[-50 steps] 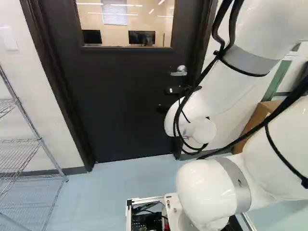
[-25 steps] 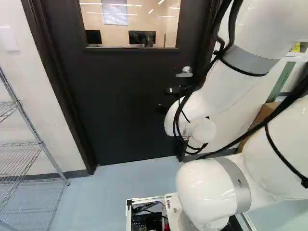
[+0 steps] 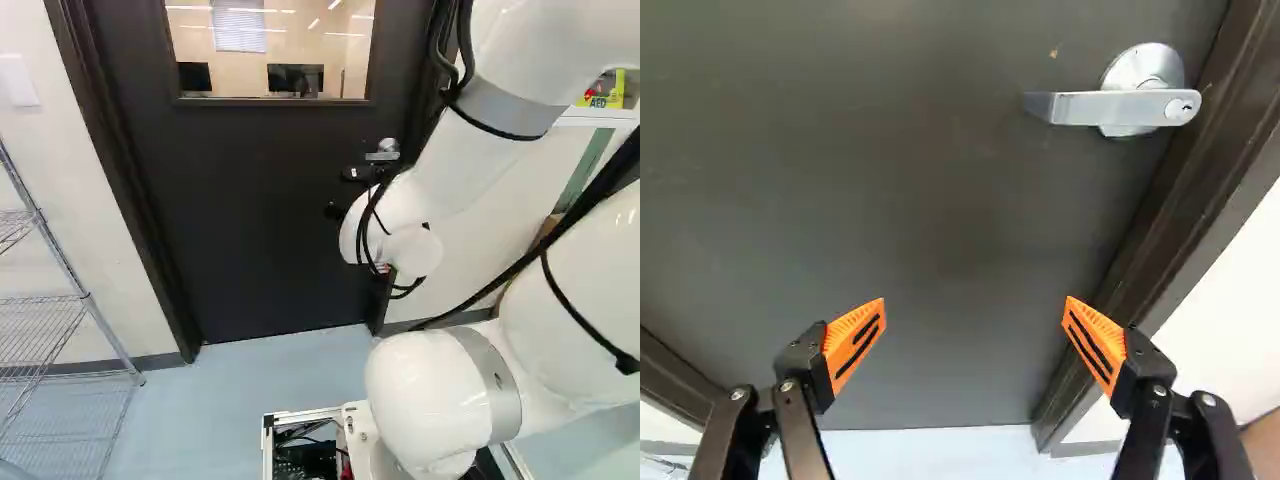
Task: Open the door and move inside
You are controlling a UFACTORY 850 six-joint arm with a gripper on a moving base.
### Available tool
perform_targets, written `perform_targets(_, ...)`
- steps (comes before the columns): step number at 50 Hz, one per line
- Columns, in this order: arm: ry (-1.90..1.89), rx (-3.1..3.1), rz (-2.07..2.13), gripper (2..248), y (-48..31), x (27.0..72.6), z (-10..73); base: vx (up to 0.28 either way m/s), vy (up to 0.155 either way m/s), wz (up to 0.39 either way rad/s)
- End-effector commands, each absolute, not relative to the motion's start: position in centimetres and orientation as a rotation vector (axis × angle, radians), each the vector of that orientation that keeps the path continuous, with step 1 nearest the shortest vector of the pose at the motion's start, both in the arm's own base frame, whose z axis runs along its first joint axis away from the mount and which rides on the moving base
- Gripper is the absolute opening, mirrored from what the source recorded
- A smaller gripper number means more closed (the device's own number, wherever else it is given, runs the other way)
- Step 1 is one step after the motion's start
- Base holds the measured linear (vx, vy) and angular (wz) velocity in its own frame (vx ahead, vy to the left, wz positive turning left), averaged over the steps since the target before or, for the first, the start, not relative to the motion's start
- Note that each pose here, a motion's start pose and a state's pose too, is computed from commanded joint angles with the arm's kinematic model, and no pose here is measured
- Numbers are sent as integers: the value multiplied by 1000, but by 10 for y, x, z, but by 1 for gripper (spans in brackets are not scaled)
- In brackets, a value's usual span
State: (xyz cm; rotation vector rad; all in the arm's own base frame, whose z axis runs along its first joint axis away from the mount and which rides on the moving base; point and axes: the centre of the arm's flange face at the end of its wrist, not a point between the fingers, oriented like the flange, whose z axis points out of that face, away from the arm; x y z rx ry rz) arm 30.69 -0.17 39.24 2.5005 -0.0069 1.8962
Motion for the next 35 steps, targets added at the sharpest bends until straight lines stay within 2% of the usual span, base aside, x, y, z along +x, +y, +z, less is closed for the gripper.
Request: perform_targets(35, -7, 2418, 2000, 247, -2, 341, 429, 0, 0, 0)
